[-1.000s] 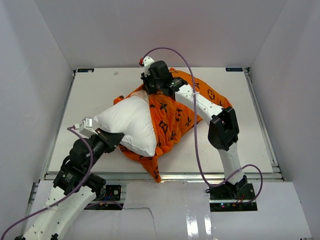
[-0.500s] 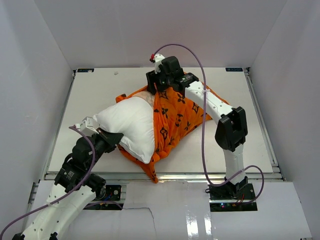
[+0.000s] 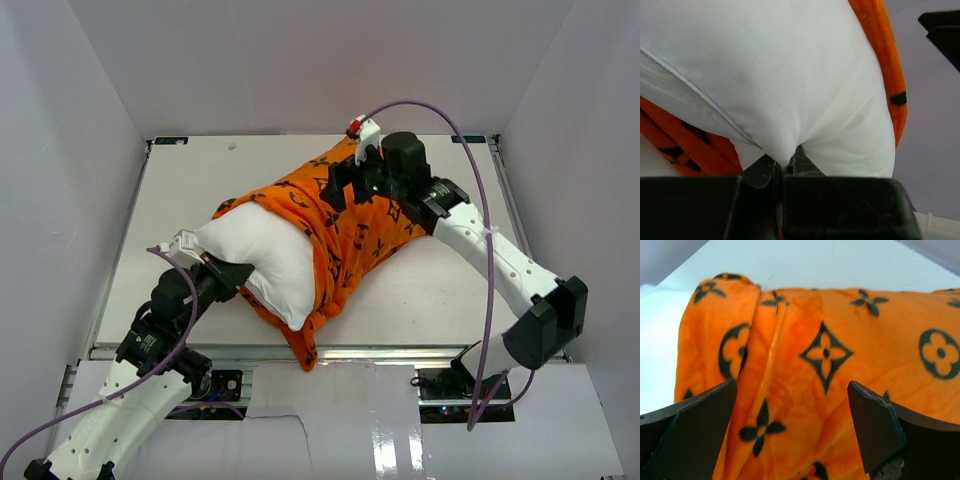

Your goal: Remove the pillowcase from the pillow

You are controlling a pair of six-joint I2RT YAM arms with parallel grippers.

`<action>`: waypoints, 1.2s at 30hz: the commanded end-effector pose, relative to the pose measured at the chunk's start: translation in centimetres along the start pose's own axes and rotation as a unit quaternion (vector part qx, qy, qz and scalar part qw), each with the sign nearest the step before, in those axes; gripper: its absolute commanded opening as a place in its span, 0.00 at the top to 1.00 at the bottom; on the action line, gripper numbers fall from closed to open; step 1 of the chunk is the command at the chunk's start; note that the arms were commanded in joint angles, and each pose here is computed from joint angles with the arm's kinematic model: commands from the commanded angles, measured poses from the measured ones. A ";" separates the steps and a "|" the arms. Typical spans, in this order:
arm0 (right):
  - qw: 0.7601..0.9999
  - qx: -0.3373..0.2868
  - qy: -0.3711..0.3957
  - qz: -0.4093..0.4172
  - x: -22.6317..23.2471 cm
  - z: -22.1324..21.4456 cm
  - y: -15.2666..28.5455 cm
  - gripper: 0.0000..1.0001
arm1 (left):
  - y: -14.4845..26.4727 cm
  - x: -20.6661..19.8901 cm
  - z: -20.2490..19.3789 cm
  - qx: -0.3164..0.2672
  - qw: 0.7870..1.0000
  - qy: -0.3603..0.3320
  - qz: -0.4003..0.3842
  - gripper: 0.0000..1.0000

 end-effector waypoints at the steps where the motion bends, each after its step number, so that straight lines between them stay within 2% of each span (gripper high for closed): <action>1: 0.998 -0.036 0.002 0.053 1.4 -0.6 3.1 0.04 | 0.1 -1.6 1.7 -0.043 0.998 0.012 -0.044 1.00; 2: 0.997 -0.011 -0.003 0.076 1.3 -3.1 3.4 0.05 | 0.1 -1.8 1.9 -0.044 0.998 0.012 -0.047 1.00; 3: 0.995 -0.039 0.006 0.096 2.1 -2.8 5.3 0.07 | 0.0 -1.7 1.9 -0.043 0.998 0.010 -0.044 1.00; 4: 0.994 -0.037 0.005 0.105 2.2 -3.7 5.9 0.07 | 0.0 -1.8 1.9 -0.043 0.998 0.010 -0.044 1.00; 5: 0.993 -0.014 -0.001 0.120 2.0 -6.1 6.2 0.08 | -0.1 -1.9 2.1 -0.044 0.998 0.010 -0.046 1.00; 7: 0.988 -0.024 0.004 0.149 2.6 -7.4 7.9 0.09 | -0.3 -2.1 2.0 -0.040 0.998 0.011 -0.048 1.00; 8: 0.986 0.000 -0.003 0.167 2.4 -9.7 8.0 0.11 | -0.3 -2.3 2.2 -0.042 0.998 0.012 -0.053 1.00; 12: 0.974 0.004 0.006 0.228 3.8 -12.7 9.8 0.17 | -0.4 -2.5 2.4 -0.041 0.997 0.014 -0.058 1.00; 15: 0.962 0.010 0.018 0.273 5.9 -14.0 10.2 0.17 | -0.4 -2.6 2.4 -0.044 0.997 0.018 -0.060 1.00; 20: 0.973 0.033 0.013 0.228 7.2 -15.2 8.7 0.19 | -0.6 -3.1 2.7 -0.040 0.997 0.021 -0.070 1.00; 23: 0.982 0.052 -0.007 0.182 6.9 -16.7 7.3 0.25 | -0.7 -3.3 2.8 -0.040 0.996 0.021 -0.074 1.00; 28: 0.997 0.039 -0.030 0.059 4.7 -18.1 5.9 0.38 | -0.6 -3.5 2.9 -0.037 0.996 0.012 -0.080 1.00; 31: 0.999 0.028 -0.040 0.001 3.3 -18.4 5.4 0.51 | -0.5 -3.6 3.2 -0.037 0.996 0.003 -0.077 1.00; 34: 0.999 0.028 -0.046 -0.009 3.1 -18.7 4.7 0.67 | -0.4 -4.0 3.8 -0.037 0.997 -0.005 -0.073 1.00; 35: 0.998 0.027 -0.048 -0.021 2.8 -18.8 4.5 0.82 | -0.2 -4.3 4.2 -0.041 0.996 -0.006 -0.073 1.00; 36: 0.997 0.023 -0.053 -0.041 2.4 -18.8 4.3 0.90 | -0.1 -4.3 4.3 -0.042 0.996 -0.010 -0.072 1.00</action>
Point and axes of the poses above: each gripper's point midway between its finger pads, its own y axis back along the fingers, its own x axis along the line the jaws close on, z = x × y, the point moved 8 cm from there along y, back along the fingers, and after that the axes turned 13 degrees about -y, right-handed, at the moved point
